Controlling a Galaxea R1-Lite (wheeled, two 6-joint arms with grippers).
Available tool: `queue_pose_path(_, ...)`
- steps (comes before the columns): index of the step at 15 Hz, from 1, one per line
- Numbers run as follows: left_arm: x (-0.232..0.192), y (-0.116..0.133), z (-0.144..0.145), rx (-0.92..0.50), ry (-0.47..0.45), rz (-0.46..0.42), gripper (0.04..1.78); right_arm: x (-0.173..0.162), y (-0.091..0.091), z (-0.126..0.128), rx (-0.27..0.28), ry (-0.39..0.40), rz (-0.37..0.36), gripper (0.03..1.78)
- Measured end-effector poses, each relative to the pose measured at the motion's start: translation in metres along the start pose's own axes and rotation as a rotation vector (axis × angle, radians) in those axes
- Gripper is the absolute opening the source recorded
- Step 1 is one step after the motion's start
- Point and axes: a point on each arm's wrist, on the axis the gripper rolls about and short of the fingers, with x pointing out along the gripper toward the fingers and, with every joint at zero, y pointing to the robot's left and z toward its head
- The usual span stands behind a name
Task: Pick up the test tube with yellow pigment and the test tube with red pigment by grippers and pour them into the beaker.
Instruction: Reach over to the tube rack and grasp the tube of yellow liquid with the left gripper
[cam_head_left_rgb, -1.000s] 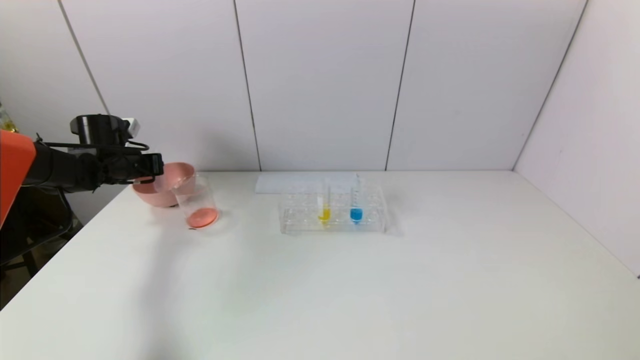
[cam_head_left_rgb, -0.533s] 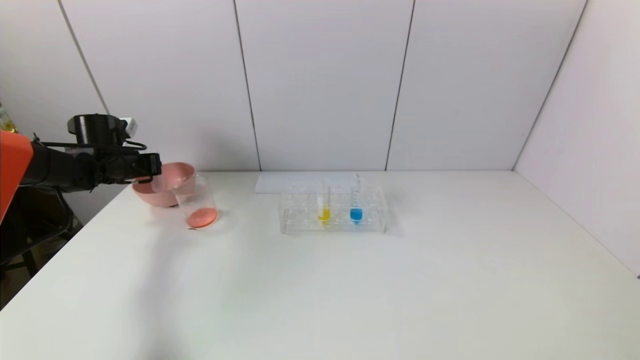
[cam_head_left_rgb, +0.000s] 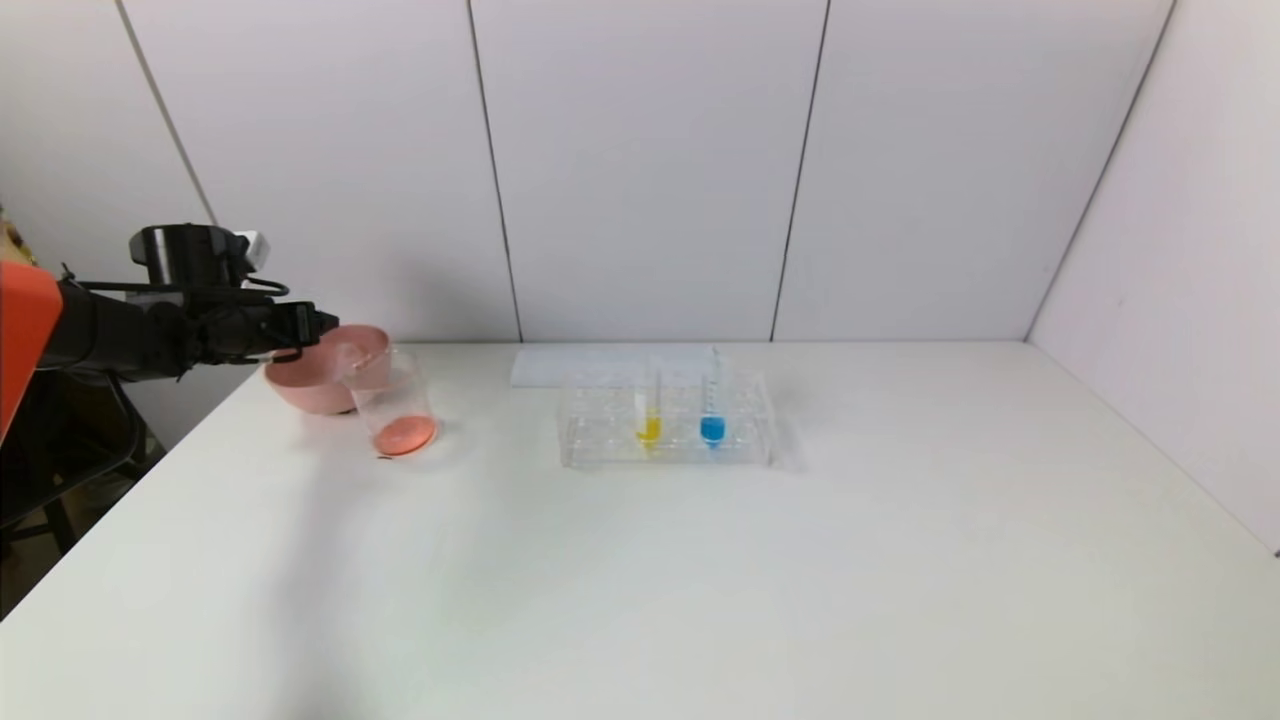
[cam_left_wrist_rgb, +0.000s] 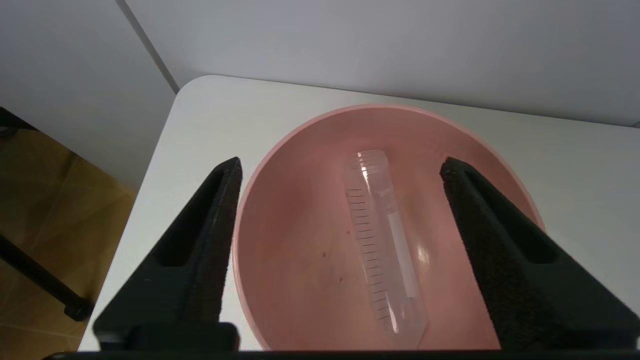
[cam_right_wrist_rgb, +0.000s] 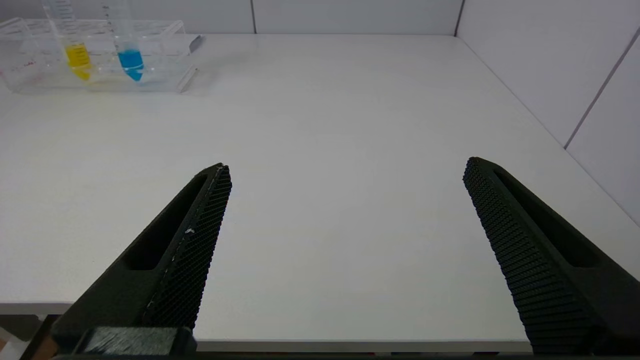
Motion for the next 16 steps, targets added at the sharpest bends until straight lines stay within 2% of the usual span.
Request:
queue_pose_path(2, 0.000, 0.000, 0.001, 0.003, -0.005, 0.000, 1.65, 0.000, 0.000, 0.000, 0.000, 0.000, 0.000, 1.70)
queue_pose_path(4, -0.003, 0.000, 0.003, 0.006, -0.013, 0.002, 1.75, 0.000, 0.000, 0.000, 0.000, 0.000, 0.000, 1.70)
queue_pose_path(10, -0.033, -0.005, 0.024, 0.052, -0.060, 0.000, 1.76, 0.000, 0.000, 0.000, 0.000, 0.000, 0.000, 1.70)
queue_pose_path(16, -0.089, -0.031, 0.038, 0.074, -0.092, -0.043, 1.76, 0.000, 0.000, 0.000, 0.000, 0.000, 0.000, 1.70)
